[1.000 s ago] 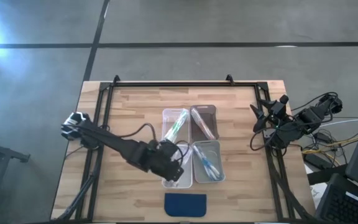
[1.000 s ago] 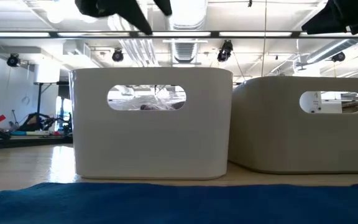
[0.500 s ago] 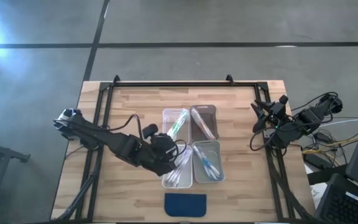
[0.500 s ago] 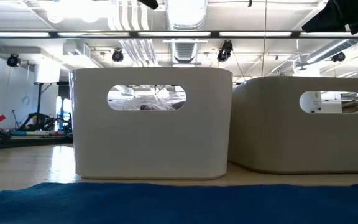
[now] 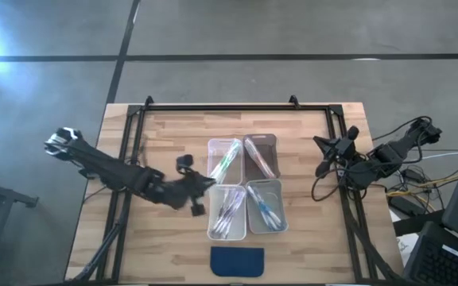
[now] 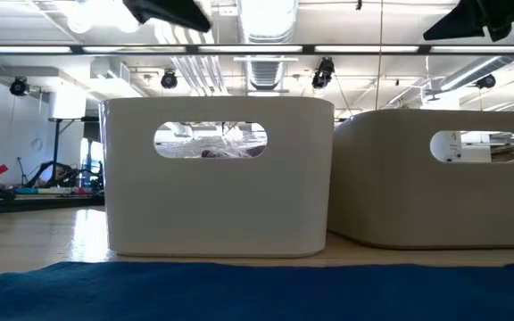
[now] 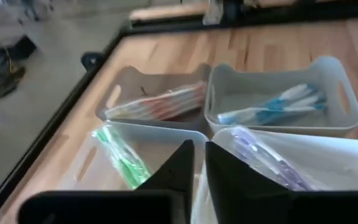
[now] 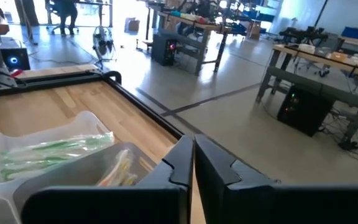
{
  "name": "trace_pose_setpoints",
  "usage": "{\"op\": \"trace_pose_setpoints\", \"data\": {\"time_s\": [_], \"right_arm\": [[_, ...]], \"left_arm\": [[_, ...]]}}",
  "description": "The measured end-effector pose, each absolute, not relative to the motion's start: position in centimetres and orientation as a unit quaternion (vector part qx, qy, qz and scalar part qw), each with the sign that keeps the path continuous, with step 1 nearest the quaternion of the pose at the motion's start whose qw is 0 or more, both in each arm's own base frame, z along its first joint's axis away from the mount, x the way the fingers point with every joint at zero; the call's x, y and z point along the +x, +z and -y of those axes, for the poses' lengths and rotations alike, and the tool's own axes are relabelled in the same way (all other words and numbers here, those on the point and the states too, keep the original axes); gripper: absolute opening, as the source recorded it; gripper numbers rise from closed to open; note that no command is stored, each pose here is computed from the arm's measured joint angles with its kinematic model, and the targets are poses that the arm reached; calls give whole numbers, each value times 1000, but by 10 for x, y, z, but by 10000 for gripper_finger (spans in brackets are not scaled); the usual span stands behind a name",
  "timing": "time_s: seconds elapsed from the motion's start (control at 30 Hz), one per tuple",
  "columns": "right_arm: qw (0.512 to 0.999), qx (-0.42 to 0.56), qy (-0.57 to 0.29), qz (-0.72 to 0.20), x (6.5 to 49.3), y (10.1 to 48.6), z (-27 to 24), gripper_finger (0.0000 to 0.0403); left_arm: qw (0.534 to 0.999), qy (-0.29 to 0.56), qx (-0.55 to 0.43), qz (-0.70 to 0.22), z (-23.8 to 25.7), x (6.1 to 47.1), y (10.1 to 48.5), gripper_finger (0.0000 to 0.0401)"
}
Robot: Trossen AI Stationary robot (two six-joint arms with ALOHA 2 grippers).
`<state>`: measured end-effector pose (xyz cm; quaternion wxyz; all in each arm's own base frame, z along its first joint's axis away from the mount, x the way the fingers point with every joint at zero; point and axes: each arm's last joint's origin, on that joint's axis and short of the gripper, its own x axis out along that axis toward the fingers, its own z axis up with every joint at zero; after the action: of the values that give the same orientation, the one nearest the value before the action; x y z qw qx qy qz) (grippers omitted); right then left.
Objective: Pick & Place Toothbrushes
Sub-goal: Return to Home Position
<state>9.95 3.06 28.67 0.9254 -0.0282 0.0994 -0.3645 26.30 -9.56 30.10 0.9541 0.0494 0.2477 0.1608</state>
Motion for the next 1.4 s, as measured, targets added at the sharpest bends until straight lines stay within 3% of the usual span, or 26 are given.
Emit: {"op": "trace_pose_setpoints", "data": {"time_s": [0.2,0.57,0.87,1.4], "right_arm": [[933,-32,-339,-115,110,286,-37,8],[948,-25,-269,-165,113,280,-25,8],[984,-54,-144,-87,116,271,-16,8],[986,-15,-145,-85,108,233,20,8]], "left_arm": [[975,125,71,-168,73,212,277,7],[989,74,117,-59,37,153,234,4],[987,70,136,-56,17,139,211,5],[987,59,132,-68,-13,136,185,4]]}}
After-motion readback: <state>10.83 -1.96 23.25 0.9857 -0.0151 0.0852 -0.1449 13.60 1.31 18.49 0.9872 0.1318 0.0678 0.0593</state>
